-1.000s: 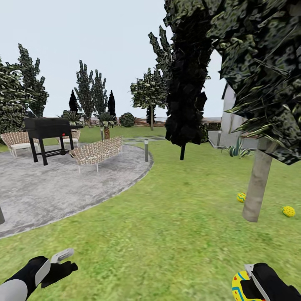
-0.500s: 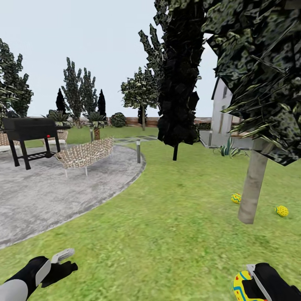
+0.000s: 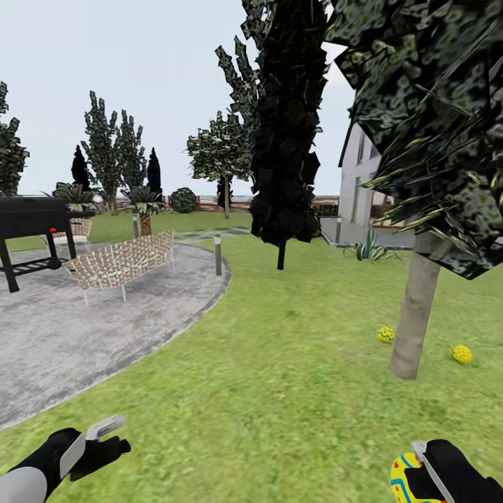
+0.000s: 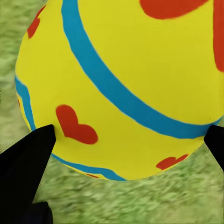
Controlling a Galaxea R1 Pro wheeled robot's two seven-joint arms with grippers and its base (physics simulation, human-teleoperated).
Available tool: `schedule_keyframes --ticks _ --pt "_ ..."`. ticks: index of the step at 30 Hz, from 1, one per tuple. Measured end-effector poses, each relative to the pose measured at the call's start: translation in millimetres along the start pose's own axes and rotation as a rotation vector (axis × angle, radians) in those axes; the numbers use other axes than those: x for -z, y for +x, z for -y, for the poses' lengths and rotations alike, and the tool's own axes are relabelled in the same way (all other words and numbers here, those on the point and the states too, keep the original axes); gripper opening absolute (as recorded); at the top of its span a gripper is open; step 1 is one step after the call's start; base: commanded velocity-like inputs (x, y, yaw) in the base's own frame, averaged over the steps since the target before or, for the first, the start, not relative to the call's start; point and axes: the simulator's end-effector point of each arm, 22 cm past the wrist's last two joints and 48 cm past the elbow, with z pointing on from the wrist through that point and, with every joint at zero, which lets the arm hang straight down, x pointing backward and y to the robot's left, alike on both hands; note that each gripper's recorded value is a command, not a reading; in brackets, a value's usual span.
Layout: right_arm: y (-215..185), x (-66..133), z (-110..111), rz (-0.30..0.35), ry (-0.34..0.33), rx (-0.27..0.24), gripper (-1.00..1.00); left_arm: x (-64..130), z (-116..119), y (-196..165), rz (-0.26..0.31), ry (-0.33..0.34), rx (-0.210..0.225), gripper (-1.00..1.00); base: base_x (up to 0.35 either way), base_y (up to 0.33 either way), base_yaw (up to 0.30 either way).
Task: Take the three Easter eggs out of the wicker basket on the lawn in the garden, then place them on the lawn next to a single tree (choose any tree) so that all three eggs are next to the same tree and none are left in the basket.
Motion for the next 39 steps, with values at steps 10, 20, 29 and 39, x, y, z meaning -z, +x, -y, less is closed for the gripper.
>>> schedule_keyframes --ticks 10,20,29,39 --pt "0.0 0.0 0.3 0.000 0.000 -0.002 -1.00 0.0 0.0 -0.4 0.002 0.000 0.000 1.00 0.335 0.000 0.000" --pt "0.1 0.0 0.7 0.000 0.001 -0.001 -1.00 -0.1 0.3 -0.7 0.003 0.000 -0.001 1.00 0.335 0.000 -0.179" --pt "0.1 0.0 0.2 0.000 0.000 0.000 -1.00 -0.1 0.5 -0.8 0.004 0.000 -0.001 1.00 0.335 0.000 -0.255" --pt "2.8 -1.8 -1.7 -0.007 -0.004 -0.002 -1.00 -0.9 1.4 -0.9 0.006 0.001 -0.003 1.00 0.070 0.000 -0.018"
